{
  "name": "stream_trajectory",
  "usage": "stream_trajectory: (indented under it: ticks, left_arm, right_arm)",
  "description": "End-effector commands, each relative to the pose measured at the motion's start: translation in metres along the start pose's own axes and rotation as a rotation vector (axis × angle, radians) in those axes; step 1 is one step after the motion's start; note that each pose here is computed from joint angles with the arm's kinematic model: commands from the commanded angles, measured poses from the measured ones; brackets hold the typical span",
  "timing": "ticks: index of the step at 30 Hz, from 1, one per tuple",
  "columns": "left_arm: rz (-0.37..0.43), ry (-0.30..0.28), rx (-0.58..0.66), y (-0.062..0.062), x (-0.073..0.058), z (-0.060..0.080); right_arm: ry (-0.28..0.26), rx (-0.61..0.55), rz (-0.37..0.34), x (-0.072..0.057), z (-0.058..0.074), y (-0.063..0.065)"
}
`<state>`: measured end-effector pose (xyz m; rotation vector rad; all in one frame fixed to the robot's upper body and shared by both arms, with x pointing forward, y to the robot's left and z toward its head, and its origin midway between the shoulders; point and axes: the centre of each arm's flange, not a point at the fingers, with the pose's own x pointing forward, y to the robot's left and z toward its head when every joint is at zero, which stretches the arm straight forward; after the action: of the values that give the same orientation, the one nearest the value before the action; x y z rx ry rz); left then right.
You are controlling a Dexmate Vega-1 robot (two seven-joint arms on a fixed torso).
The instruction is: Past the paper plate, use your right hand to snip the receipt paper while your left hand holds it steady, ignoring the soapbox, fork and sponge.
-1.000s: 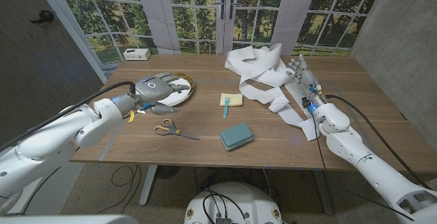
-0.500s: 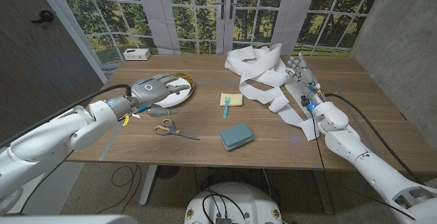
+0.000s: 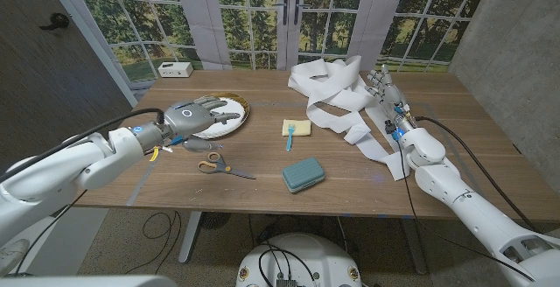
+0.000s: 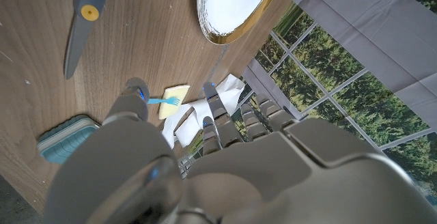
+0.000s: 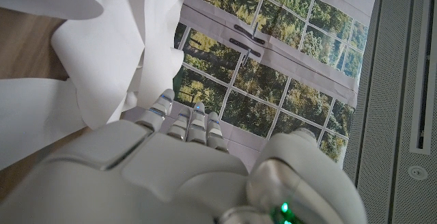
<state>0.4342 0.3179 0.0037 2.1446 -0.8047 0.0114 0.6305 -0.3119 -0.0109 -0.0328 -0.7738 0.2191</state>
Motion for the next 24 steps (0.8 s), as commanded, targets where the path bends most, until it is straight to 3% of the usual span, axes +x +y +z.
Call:
stream_trajectory:
  ticks: [1, 10, 24]
  left_arm:
    - [-0.008, -0.038, 0.014, -0.006, 0.001, -0.001]
    - [0.036, -0.078, 0.015, -0.007, 0.004, 0.006]
    - [0.032, -0.117, 0.007, -0.011, -0.003, 0.014]
  right_arm:
    - [-0.004, 0.005, -0.005, 0.002, -0.002, 0.0]
    - [0.001, 0.005, -0.027, -0.003, -0.004, -0.006]
    - [0.008, -0.004, -0.048, -0.01, -0.002, -0.015]
